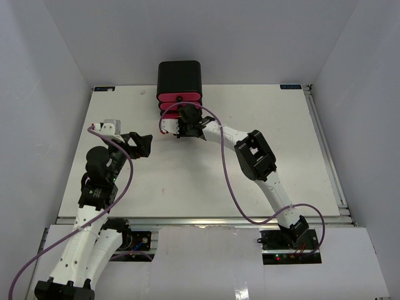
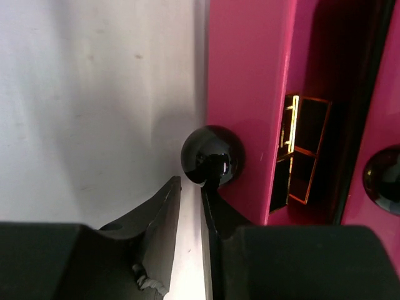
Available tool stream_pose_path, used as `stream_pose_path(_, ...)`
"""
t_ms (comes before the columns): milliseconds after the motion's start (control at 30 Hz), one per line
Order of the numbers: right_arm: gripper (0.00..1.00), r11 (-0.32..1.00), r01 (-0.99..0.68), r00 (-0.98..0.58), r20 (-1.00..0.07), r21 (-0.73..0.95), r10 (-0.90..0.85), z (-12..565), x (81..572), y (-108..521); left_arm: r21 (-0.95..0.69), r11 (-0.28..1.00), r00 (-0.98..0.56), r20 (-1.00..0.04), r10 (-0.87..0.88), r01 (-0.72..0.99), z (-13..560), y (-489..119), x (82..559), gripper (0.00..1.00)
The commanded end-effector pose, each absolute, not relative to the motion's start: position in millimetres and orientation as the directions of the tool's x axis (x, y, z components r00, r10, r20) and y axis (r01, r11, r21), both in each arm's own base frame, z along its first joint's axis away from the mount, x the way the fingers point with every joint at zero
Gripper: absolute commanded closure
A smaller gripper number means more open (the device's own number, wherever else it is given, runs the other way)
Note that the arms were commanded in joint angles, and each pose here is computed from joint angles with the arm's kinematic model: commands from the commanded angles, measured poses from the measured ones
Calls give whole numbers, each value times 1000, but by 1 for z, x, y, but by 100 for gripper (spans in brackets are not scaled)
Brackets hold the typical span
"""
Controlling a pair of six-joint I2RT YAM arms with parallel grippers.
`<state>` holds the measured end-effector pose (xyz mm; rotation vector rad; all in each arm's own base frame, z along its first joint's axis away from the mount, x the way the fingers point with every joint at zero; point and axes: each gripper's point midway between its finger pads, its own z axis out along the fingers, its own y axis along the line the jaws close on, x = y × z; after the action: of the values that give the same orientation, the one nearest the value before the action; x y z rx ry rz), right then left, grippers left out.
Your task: Organize the makeup
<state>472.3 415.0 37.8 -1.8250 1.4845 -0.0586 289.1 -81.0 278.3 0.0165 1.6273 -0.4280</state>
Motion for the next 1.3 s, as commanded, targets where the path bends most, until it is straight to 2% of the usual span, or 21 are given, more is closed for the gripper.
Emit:
stream_pose_path(0,72,28,-739,333,-402,-673,-853,61,511,417,-255,929,-112,-966,-233,267,277,-81,289,2)
stream_pose_path(233,67,54,-685,348,-392,-727,-852,70,531,417,-255,930,-118,-966,-232,264,275,-82,290,2)
stream_pose_path(367,56,82,-652,346,-392,-754,-852,74,541,414,-256,930,-120,-965,-232,262,274,-81,290,2)
stream_pose_path(733,35,117,-610,349,-398,-784,-848,76,551,412,-255,932,-122,-966,-230,259,273,-81,291,2)
stream_pose_path(867,30,116,-611,353,-401,-783,-846,79,550,412,-255,932,-125,-965,-230,257,272,-80,291,2)
stream_pose_path(1000,31,94,-666,378,-443,-740,-813,84,525,411,-255,932,-122,-965,-230,257,273,-80,291,2)
stream_pose_path(1133,32,37,-772,366,-492,-634,-790,77,479,405,-255,931,-123,-965,-230,263,273,-81,290,2)
stream_pose_path(1233,30,14,-835,354,-558,-550,-750,98,445,404,-257,928,-125,-965,-231,269,273,-83,290,2)
stream_pose_path(1267,30,23,-879,320,-624,-476,-712,106,429,411,-257,927,-127,-965,-230,274,273,-84,290,2)
